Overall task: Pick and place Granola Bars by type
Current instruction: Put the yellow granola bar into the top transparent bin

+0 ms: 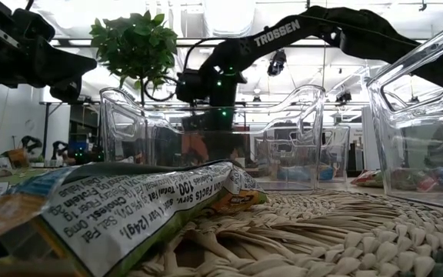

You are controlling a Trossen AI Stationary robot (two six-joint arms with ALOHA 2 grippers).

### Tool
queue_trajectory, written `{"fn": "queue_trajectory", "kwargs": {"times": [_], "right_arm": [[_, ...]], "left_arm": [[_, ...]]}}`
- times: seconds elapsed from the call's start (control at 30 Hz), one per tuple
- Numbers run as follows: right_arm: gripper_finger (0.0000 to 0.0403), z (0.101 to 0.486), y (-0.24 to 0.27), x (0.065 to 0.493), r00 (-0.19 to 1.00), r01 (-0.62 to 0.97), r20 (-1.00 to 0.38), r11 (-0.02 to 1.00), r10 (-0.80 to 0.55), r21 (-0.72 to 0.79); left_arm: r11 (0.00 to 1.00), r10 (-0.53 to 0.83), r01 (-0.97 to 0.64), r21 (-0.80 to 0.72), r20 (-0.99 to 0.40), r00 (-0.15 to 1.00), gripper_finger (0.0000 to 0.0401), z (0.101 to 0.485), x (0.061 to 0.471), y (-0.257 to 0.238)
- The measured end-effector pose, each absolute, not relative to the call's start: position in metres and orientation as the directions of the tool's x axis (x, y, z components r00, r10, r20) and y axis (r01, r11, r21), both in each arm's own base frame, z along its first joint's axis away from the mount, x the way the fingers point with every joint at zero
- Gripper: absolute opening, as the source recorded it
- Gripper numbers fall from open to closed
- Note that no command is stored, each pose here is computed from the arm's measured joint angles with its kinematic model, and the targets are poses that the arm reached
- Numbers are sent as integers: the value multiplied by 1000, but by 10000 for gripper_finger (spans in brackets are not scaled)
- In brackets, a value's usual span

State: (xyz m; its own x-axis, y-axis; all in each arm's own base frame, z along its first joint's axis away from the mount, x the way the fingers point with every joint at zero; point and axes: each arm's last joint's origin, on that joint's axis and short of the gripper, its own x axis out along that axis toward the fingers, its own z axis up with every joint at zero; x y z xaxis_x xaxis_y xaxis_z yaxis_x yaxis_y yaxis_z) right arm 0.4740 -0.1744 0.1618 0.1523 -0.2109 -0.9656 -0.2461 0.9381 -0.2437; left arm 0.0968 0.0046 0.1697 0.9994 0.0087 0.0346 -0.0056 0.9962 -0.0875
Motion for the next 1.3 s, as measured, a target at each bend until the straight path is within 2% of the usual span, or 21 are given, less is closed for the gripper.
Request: {"fn": "queue_trajectory", "kwargs": {"times": [0.43,0.57,0.8,0.9,1.13,1.3], "right_arm": [[171,159,-177,471,130,-244,-965,936,-228,-254],[138,159,-178,471,128,-244,-961,932,-243,-268],[44,160,-179,473,138,-244,-956,927,-259,-286],[15,160,-180,473,143,-241,-952,924,-270,-298],[8,160,-180,473,140,-257,-953,920,-269,-298],[8,162,-178,468,96,-262,-963,927,-253,-269]], "left_arm": [[996,9,-6,-88,35,999,0,170,97,5],[996,9,-6,-87,35,999,0,170,97,5],[996,9,-6,-87,34,999,0,170,97,5],[996,9,-6,-88,35,999,0,170,97,5],[996,9,-6,-88,35,999,0,170,97,5],[996,9,-6,-87,35,999,0,170,97,5]]}}
